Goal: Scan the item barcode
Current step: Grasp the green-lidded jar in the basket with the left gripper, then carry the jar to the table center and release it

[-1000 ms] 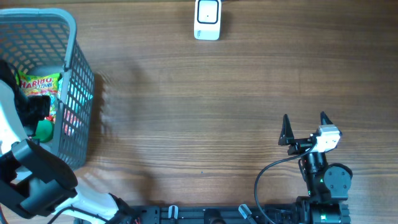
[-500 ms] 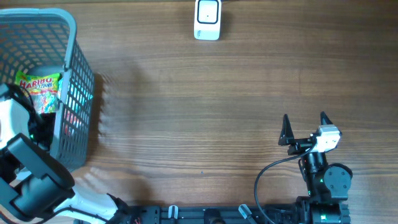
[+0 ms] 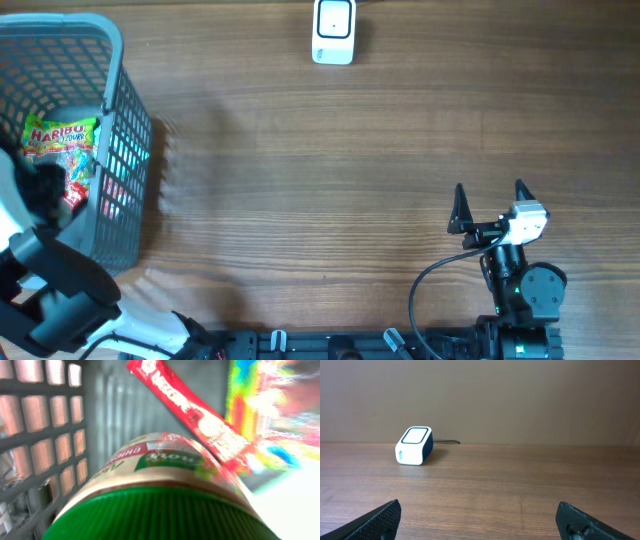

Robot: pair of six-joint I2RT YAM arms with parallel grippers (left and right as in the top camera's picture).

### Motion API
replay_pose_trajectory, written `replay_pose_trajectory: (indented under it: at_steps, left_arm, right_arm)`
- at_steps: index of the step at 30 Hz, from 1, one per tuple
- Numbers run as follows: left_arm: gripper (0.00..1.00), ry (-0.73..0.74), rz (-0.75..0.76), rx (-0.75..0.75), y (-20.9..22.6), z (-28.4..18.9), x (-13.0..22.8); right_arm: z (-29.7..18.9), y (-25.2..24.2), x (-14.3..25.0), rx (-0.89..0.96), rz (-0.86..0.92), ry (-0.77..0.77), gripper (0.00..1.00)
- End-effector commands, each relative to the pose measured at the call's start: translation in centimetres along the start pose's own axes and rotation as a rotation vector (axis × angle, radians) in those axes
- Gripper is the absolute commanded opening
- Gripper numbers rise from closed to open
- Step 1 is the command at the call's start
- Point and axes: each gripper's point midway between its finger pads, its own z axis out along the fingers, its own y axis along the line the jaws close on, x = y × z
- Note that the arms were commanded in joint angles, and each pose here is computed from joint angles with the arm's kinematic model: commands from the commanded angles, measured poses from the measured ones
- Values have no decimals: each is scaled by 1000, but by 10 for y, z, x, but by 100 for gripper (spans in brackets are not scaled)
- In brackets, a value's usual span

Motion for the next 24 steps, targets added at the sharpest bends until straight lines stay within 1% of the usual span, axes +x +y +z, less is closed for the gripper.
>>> replay_pose_trajectory:
  at_steps: [1, 3, 5, 6, 7, 8, 10, 11, 13, 17, 18, 19, 21, 23, 24]
  left_arm:
    - [50, -69, 50, 332, -30, -118, -11]
    - [51, -80, 110, 532, -44, -182, 6]
    - [54, -127, 256, 783, -56, -262, 45]
    - [55, -181, 315, 862, -59, -291, 63]
    - [56, -237, 363, 903, -60, -310, 80]
    - [57, -260, 407, 919, -60, -318, 98]
    - [56, -210, 590, 941, -71, -323, 161]
    - [55, -213, 710, 929, -78, -320, 192]
    - [54, -230, 871, 820, -85, -297, 242]
    - [53, -190, 1153, 585, -102, -224, 345]
    - [53, -196, 1200, 524, -106, -203, 363]
    - [54, -183, 1216, 427, -111, -165, 391]
    - [54, -162, 1227, 340, -116, -122, 422]
    - [56, -109, 1264, 283, -115, -85, 455]
    - [56, -63, 1290, 255, -113, -60, 478]
  right_arm:
    - [0, -2, -2, 10, 13, -10, 100]
    - [0, -2, -2, 10, 13, -10, 100]
    - [0, -2, -2, 10, 13, -10, 100]
    - [0, -2, -2, 10, 13, -10, 100]
    - [0, -2, -2, 10, 13, -10, 100]
    - [0, -2, -2, 10, 13, -10, 100]
    - [0, -2, -2, 10, 12, -10, 100]
    - [0, -2, -2, 10, 13, -10, 100]
    - [0, -2, -2, 10, 13, -10, 100]
    - [0, -2, -2, 10, 13, -10, 100]
    - [0, -2, -2, 10, 13, -10, 100]
    - [0, -2, -2, 10, 13, -10, 100]
    - [0, -2, -2, 10, 13, -10, 100]
    - [0, -2, -2, 10, 12, -10, 100]
    - [0, -2, -2, 10, 12, -10, 100]
